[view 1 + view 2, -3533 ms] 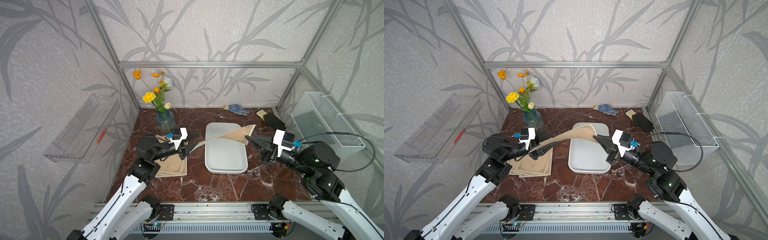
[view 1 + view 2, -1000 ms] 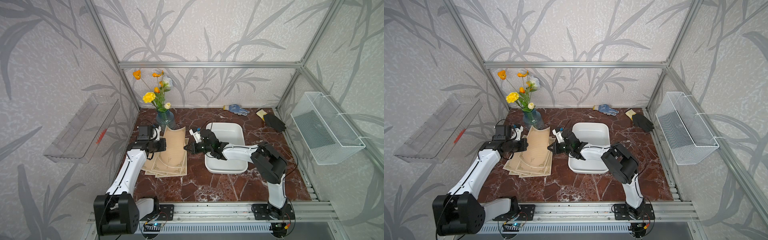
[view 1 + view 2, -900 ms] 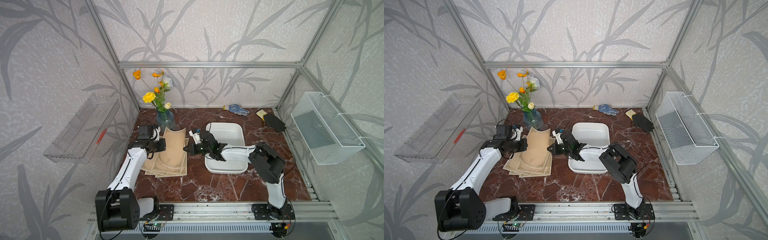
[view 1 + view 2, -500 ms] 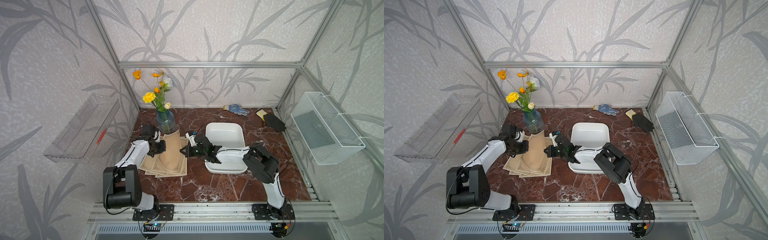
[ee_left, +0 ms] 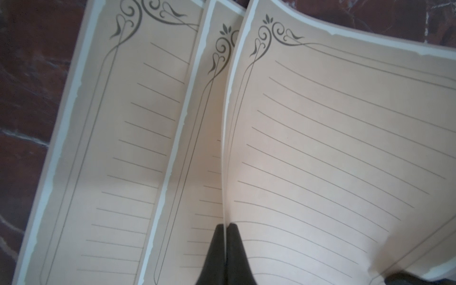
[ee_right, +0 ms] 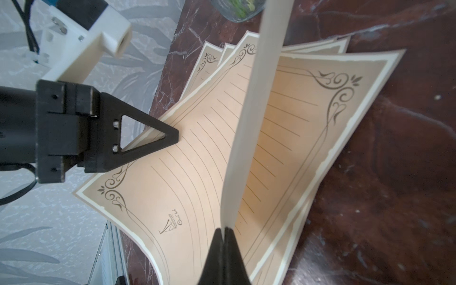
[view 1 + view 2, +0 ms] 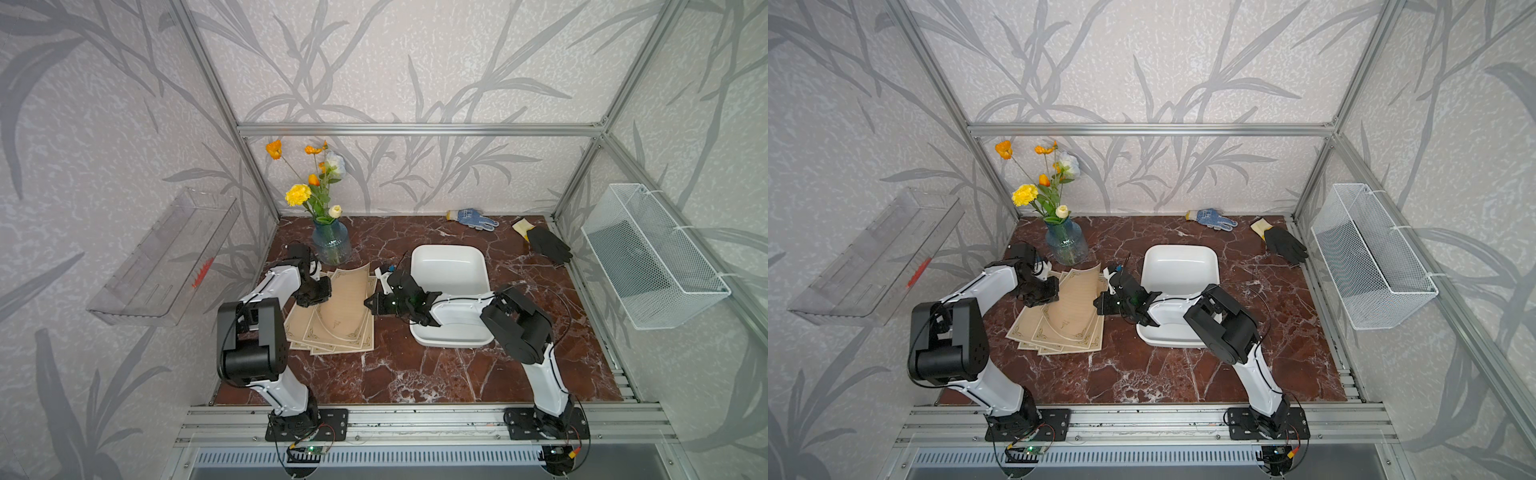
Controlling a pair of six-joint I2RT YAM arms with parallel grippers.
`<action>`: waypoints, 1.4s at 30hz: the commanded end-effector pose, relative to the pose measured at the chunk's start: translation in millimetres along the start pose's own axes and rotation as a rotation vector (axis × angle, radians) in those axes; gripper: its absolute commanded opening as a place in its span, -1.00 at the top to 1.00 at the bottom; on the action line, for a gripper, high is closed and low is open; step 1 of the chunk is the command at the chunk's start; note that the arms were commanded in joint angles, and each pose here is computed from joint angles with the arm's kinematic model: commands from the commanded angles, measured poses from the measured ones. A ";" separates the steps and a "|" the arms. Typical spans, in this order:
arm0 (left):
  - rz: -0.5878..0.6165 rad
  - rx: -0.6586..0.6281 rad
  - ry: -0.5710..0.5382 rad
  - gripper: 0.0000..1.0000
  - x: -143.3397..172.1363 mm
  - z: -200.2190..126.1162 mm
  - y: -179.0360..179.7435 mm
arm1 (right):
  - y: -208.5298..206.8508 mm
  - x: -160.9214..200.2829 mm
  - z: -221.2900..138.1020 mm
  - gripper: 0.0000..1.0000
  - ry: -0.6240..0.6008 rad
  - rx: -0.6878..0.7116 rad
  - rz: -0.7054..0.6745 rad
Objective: Take out the stationery paper from the storage box
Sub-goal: Place the stationery paper at the center of the board.
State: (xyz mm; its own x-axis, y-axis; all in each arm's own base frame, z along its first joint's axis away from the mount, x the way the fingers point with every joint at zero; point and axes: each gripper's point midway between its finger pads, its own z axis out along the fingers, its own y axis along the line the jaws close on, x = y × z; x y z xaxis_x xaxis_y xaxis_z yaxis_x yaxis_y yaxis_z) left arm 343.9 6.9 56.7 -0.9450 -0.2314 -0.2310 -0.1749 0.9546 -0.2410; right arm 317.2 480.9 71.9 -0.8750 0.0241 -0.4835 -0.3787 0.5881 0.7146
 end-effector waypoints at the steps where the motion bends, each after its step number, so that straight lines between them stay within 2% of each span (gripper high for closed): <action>1: -0.023 -0.009 0.003 0.89 1.1 -3.6 2.9 | -9.6 1.5 8.3 1.00 0.010 0.040 0.019; 9: -0.039 -0.074 0.037 0.85 4.6 4.5 16.7 | -19.2 8.8 14.8 0.99 0.036 0.059 0.055; 14: -0.044 -0.083 0.051 0.51 5.8 7.4 18.8 | -20.6 9.9 12.3 0.89 0.039 0.070 0.071; 17: -0.045 -0.098 0.056 0.37 6.5 7.1 21.3 | -17.8 9.5 9.3 0.63 0.042 0.067 0.080; 22: -0.045 -0.127 0.050 0.27 5.4 4.2 25.7 | -12.1 9.9 3.9 0.11 0.059 0.058 0.106; 25: -0.048 -0.162 0.045 0.19 4.3 0.5 31.0 | -10.0 8.6 -2.5 -0.09 0.062 0.069 0.120; 31: -0.051 -0.237 -0.004 -0.06 -1.9 -14.3 41.3 | -0.8 4.0 -16.8 -0.34 0.070 0.090 0.103; 35: -0.048 -0.280 -0.049 -0.08 -7.0 -27.0 46.2 | 2.5 0.1 -26.4 -0.49 0.076 0.126 0.074; 36: -0.047 -0.291 -0.065 -0.09 -8.2 -30.9 47.9 | 3.1 -0.9 -29.2 -0.62 0.078 0.136 0.066; 37: -0.045 -0.305 -0.082 -0.09 -9.6 -35.2 49.2 | 4.0 -2.6 -32.0 -0.66 0.080 0.146 0.055; 42: -0.033 -0.370 -0.187 -0.09 -18.1 -62.3 55.8 | 14.2 -11.0 -46.5 -0.69 0.073 0.170 0.007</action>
State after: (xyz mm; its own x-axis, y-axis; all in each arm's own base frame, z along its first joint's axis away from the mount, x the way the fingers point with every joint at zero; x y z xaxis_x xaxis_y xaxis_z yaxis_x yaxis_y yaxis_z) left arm 336.7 61.0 87.5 -0.9024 -0.2655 -0.3395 -0.2938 0.9553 0.0338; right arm 306.1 457.1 82.4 -0.9218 -0.0110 -0.3874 -0.2814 0.7064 0.6494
